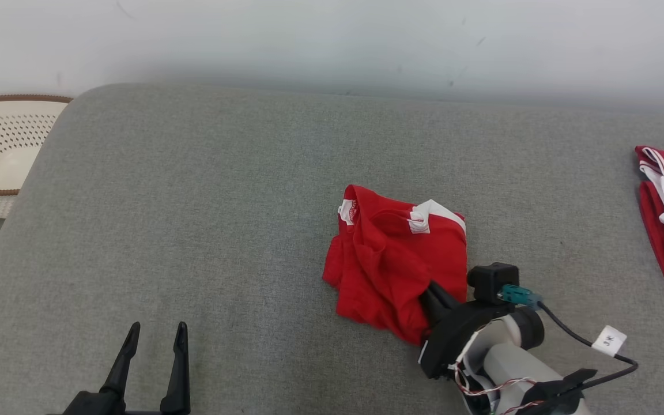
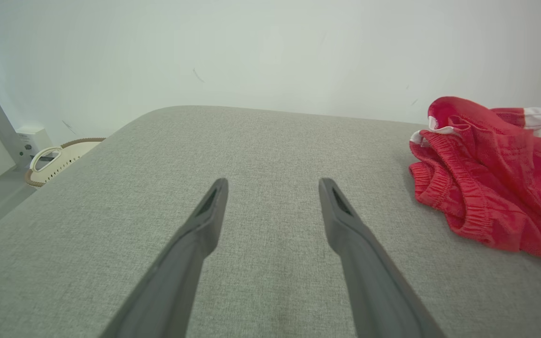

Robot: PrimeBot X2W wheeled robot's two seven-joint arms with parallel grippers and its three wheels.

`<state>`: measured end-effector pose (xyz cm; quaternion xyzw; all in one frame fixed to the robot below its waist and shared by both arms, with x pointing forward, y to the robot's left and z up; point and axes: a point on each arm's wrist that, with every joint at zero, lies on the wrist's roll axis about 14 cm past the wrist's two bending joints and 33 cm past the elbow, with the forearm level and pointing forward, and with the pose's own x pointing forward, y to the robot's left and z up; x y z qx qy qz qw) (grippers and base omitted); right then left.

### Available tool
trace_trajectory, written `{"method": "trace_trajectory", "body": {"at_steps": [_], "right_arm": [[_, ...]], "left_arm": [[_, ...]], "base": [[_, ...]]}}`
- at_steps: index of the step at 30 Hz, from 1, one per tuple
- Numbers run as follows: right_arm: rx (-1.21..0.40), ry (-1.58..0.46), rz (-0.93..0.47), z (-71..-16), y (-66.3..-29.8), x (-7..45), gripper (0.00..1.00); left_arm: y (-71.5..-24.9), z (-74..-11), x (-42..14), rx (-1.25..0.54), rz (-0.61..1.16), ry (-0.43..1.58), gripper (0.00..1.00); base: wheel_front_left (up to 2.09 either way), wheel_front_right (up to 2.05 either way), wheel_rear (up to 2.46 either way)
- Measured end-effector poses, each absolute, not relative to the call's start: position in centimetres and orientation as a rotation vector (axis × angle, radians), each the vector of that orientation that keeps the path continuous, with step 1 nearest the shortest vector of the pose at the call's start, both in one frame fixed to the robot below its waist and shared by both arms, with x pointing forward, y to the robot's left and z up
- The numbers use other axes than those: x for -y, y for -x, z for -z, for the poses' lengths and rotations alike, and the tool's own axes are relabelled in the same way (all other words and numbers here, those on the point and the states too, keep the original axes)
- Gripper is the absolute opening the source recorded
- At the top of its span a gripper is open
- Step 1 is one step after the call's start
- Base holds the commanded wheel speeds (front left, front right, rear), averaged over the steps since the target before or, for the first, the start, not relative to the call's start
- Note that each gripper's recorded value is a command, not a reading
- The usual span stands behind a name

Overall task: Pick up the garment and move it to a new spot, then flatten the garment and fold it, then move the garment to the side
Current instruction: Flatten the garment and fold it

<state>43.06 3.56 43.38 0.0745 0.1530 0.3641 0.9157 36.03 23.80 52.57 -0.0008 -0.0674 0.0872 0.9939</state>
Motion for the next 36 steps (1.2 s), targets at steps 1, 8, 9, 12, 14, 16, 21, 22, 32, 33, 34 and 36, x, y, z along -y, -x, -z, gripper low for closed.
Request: {"method": "trace_trajectory", "body": {"at_steps": [1,8,9,12,14,16,21,22,32,33,34,36], "right_arm": [[-0.315,-0.158,-0.758,-43.4,-42.9,-4.0,0.0],[-0.297,-0.179,-0.828,-44.3,-42.3,-7.1,0.0],[-0.3,-0.179,-0.84,-44.3,-42.0,-7.6,0.0],[-0.305,-0.177,-0.886,-44.2,-41.1,-8.9,0.0],[-0.313,-0.171,-0.921,-44.0,-40.2,-9.8,0.0],[-0.329,-0.177,-0.939,-43.6,-39.4,-10.4,0.0],[-0.342,-0.18,-0.951,-43.5,-38.9,-10.7,0.0],[-0.342,-0.181,-0.953,-43.5,-38.8,-10.7,0.0],[-0.273,-0.232,-0.898,-46.0,-40.7,-9.1,0.67],[-0.258,-0.231,-0.882,-46.3,-41.2,-8.5,1.0],[-0.243,-0.232,-0.864,-46.6,-41.7,-7.9,1.0],[-0.221,-0.227,-0.827,-47.0,-42.6,-6.5,1.0]], "left_arm": [[-36.0,-52.6,-23.9,0.135,-0.176,0.001,1.0],[-36.0,-52.6,-24.2,0.133,-0.183,-0.003,1.0],[-36.0,-52.5,-24.4,0.132,-0.187,-0.004,1.0],[-35.7,-52.5,-24.8,0.129,-0.2,-0.005,1.0],[-35.6,-52.5,-25.0,0.127,-0.207,-0.007,1.0],[-35.4,-52.4,-25.1,0.126,-0.213,-0.007,1.0],[-35.3,-52.5,-25.3,0.128,-0.224,-0.005,1.0],[-35.3,-52.5,-25.3,0.129,-0.224,-0.005,1.0],[-35.5,-53.0,-25.0,0.144,-0.216,0.0,1.0],[-35.5,-53.0,-25.0,0.146,-0.216,0.001,1.0],[-35.5,-53.1,-25.0,0.149,-0.215,0.002,1.0],[-35.5,-53.2,-24.9,0.153,-0.213,0.002,1.0]], "base": [[0.0,0.0,0.0],[0.0,0.0,0.0],[0.0,0.0,0.0],[0.0,0.0,0.0],[0.0,0.0,0.0],[0.0,0.0,0.0],[0.0,0.0,0.0],[0.0,0.0,0.0],[0.0,0.0,0.0],[0.0,0.0,0.0],[0.0,0.0,0.0],[0.0,0.0,0.0]]}}
